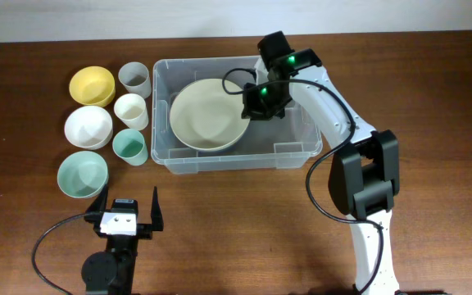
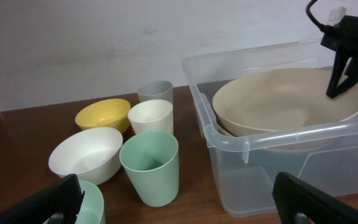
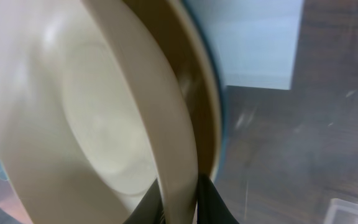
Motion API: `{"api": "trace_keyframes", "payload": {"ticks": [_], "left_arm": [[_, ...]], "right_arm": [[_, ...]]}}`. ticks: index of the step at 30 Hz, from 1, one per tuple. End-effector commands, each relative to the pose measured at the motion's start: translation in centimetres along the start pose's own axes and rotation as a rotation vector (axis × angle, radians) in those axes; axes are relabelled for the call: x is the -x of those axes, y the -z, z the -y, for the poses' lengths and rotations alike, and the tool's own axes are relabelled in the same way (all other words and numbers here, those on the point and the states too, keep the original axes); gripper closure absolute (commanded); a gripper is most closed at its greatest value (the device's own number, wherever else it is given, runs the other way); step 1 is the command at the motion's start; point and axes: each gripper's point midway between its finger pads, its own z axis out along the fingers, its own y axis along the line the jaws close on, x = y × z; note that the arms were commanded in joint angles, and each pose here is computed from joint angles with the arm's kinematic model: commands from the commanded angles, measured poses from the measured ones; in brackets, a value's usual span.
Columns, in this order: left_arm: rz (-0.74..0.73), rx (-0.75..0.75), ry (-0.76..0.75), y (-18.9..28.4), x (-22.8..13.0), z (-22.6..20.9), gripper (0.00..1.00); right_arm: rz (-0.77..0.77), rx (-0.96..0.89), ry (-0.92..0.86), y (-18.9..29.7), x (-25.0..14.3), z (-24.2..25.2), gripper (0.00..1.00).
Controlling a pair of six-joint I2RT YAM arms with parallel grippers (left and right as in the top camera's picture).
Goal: Pack container
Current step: 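Press the cream bowl down onto the stack and open the right gripper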
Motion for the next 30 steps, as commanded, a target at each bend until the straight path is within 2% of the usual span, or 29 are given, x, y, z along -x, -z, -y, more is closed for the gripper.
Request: {"api": "trace_keyframes", "payload": {"ticks": [1,5,7,13,30], "left_arm": [[0.001,-0.006,-0.005,0.0,-0.2,0.1,0.0],[0.001,-0.006,-0.005,0.0,-0.2,0.1,0.0],[0.002,-0.006,-0.005,0.0,-0.2,0.1,0.0],[0.001,-0.006,-0.005,0.0,-0.2,0.1,0.0],[0.001,-0.006,-0.005,0.0,-0.2,0.1,0.0]], "right_arm": [[-0.005,-0.003,-0.012,0.2,0.1,0.7,0.88],[-0.008,-0.002,-0.006,0.0,-0.1,0.4,0.81],[-0.01,-0.002,-0.001,-0.1,-0.2,0.2,0.82],[-0.007,0.005,0.024,-0.7,-0.4,-0.7,0.96],[-0.012,0.004,0.023,-1.0,-0.4,-0.6,0.95]]}}
